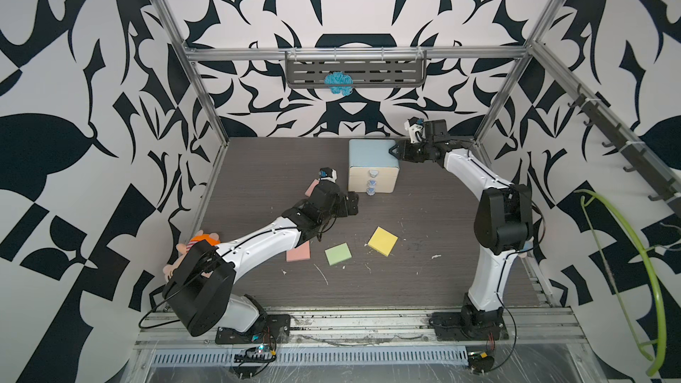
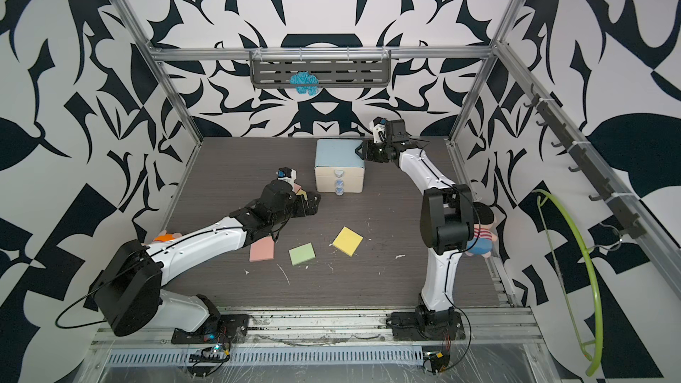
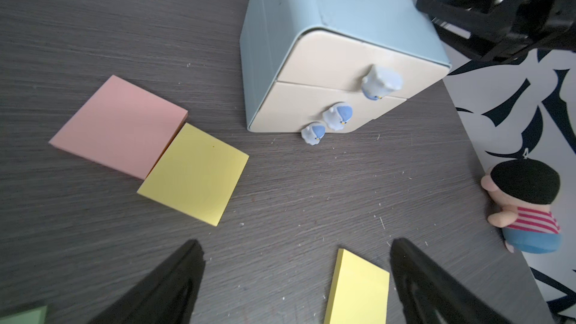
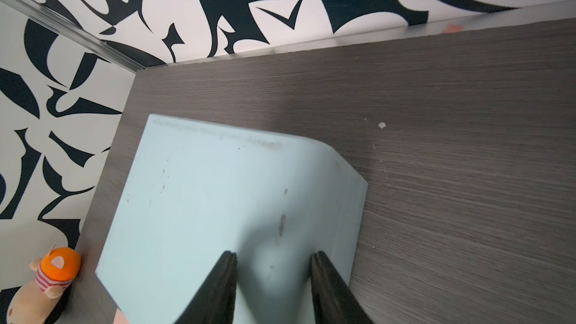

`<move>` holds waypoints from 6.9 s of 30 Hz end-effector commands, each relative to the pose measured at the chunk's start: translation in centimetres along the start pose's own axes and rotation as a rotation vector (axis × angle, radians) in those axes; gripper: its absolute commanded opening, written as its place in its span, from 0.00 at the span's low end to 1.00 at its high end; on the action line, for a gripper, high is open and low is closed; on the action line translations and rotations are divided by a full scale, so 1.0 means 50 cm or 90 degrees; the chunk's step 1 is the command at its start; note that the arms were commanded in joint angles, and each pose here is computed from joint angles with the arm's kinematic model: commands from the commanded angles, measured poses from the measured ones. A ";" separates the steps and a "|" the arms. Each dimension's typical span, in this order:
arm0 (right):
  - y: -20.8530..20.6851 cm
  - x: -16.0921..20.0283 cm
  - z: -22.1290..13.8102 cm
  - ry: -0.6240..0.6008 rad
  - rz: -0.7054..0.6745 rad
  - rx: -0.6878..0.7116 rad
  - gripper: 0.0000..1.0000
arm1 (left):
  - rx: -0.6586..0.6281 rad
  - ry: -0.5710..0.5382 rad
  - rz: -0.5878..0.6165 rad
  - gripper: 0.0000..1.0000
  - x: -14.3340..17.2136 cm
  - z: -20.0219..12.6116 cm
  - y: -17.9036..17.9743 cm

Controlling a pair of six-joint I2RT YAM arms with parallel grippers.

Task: Please put the sticky notes in the drawer by color
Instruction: Move the storage box to the center of the board, then open the drawer in the storage box.

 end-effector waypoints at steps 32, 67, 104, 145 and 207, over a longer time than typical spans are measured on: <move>0.137 0.227 -0.148 -0.166 0.108 0.031 0.58 | 0.125 0.232 -0.178 0.60 -0.152 0.166 -0.080; 0.142 0.154 -0.021 -0.133 0.120 -0.020 0.39 | -0.075 0.146 -0.134 0.50 -0.167 0.216 -0.007; 0.151 0.329 -0.119 -0.074 0.150 0.005 0.26 | -0.083 0.160 -0.136 0.49 -0.153 0.221 0.003; 0.064 0.341 -0.221 -0.097 0.152 0.148 0.52 | -0.006 0.091 -0.098 0.64 -0.224 0.127 -0.054; 0.060 0.313 -0.220 -0.168 0.155 0.096 0.43 | -0.033 0.120 -0.091 0.65 -0.205 0.166 -0.039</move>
Point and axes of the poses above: each gripper's point midway between its finger pads, its own z axis out along the fingers, its own y axis along the line the jaws close on, x = y × z, the point moved 8 cm from there along -z, back along the fingers, and after that the axes turned 4 degrees about -z, right-handed, at the moved point
